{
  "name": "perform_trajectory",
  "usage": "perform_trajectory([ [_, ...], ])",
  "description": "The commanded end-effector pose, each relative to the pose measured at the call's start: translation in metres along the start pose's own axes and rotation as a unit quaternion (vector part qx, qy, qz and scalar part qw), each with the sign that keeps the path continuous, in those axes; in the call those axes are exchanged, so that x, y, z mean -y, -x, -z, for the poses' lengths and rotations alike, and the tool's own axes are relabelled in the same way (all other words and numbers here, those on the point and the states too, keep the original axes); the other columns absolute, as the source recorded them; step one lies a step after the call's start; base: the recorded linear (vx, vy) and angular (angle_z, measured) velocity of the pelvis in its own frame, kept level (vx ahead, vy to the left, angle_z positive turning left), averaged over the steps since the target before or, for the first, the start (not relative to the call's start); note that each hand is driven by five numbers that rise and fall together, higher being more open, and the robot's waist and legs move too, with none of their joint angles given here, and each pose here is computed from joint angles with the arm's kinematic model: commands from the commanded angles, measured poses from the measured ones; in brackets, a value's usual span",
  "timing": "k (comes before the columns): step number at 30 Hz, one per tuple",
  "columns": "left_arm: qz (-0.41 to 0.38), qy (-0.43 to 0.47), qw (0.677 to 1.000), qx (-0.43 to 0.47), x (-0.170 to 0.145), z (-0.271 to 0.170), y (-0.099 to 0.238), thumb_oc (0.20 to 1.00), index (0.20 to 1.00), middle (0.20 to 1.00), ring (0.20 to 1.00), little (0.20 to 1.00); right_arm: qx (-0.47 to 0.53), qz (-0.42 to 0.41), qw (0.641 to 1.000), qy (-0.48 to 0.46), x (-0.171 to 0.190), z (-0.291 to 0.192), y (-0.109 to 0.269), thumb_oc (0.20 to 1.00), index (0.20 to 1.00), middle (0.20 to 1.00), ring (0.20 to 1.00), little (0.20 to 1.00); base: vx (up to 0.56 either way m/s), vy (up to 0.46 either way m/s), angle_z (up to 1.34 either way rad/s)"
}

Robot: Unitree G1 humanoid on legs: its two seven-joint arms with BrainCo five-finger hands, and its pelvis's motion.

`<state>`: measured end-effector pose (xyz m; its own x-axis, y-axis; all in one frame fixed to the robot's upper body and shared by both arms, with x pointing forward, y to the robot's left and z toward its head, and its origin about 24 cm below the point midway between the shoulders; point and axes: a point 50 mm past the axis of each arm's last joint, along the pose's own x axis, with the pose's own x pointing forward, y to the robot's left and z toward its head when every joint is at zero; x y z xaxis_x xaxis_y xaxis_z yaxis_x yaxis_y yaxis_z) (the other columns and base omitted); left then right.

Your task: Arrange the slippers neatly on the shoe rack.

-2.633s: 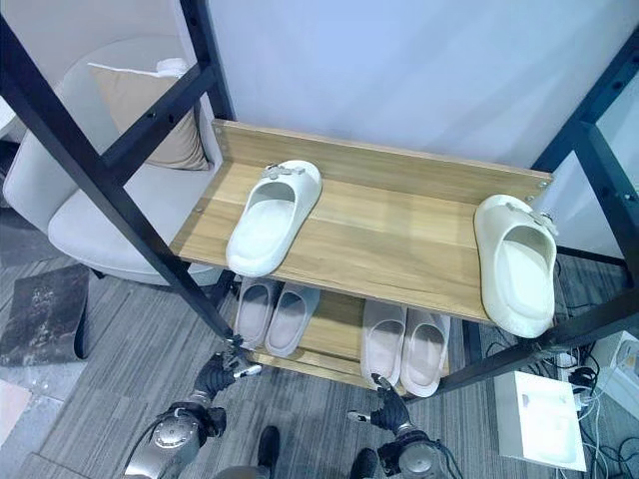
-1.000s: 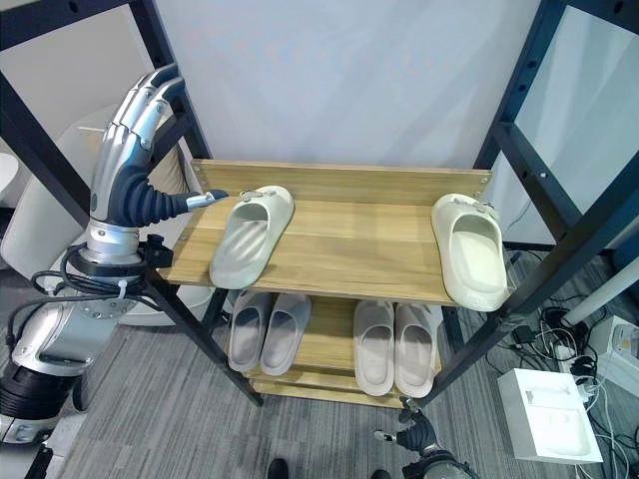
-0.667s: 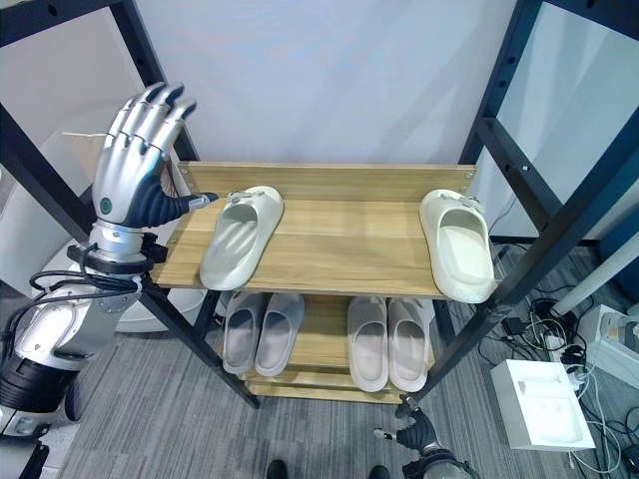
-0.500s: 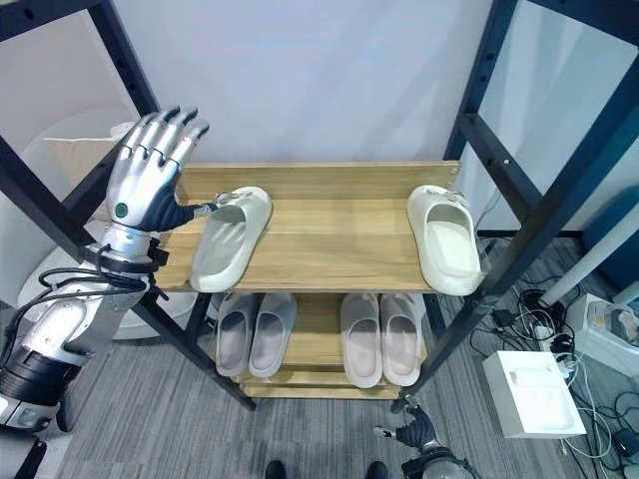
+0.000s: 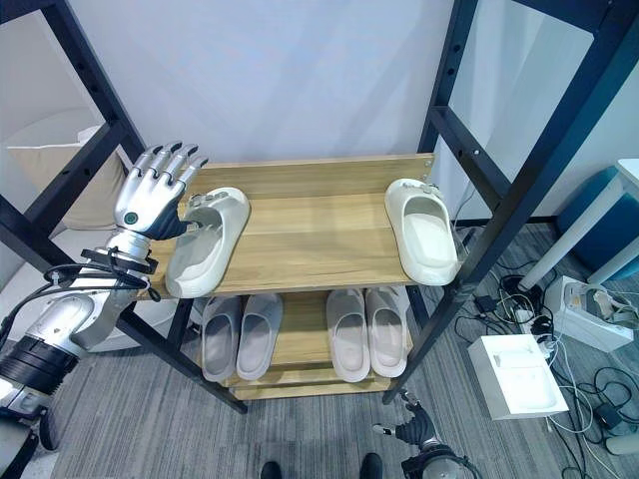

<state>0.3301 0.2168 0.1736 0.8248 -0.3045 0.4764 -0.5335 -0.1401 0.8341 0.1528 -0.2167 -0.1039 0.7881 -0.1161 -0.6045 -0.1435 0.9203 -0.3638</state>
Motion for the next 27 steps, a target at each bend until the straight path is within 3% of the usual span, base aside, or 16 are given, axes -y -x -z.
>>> perform_trajectory([
  [1,-0.049,-0.087,0.995,-0.03,-0.034,0.033,-0.035,1.0,1.0,1.0,1.0,1.0,0.071,0.018,0.997,0.012,0.017,-0.028,-0.005,1.0,1.0,1.0,1.0,1.0,0.0,0.0,0.0],
  [23,-0.034,-0.062,0.992,-0.101,-0.025,0.047,-0.05,1.0,1.0,1.0,1.0,1.0,0.073,0.033,0.997,-0.015,0.02,-0.026,0.0,1.0,1.0,1.0,1.0,1.0,0.01,0.004,-0.04],
  [24,-0.011,-0.069,0.992,-0.108,-0.015,0.049,-0.046,0.809,0.809,0.809,0.809,0.809,0.078,0.043,0.996,-0.019,0.025,-0.028,0.0,1.0,1.0,1.0,1.0,1.0,0.0,0.0,0.0],
  [25,-0.011,-0.068,0.992,-0.108,-0.015,0.049,-0.047,0.708,0.708,0.708,0.708,0.708,0.078,0.043,0.996,-0.019,0.026,-0.027,0.0,1.0,1.0,1.0,1.0,1.0,0.01,0.001,-0.04],
  [26,0.005,-0.072,0.991,-0.113,-0.009,0.051,-0.044,0.2,0.2,0.2,0.2,0.2,0.078,0.049,0.995,-0.025,0.028,-0.027,0.001,1.0,1.0,1.0,1.0,1.0,0.01,-0.004,-0.05],
  [27,0.005,-0.072,0.991,-0.113,-0.009,0.051,-0.044,0.2,0.2,0.2,0.2,0.2,0.078,0.05,0.995,-0.025,0.028,-0.026,0.002,1.0,1.0,1.0,1.0,1.0,0.01,-0.003,-0.06],
])
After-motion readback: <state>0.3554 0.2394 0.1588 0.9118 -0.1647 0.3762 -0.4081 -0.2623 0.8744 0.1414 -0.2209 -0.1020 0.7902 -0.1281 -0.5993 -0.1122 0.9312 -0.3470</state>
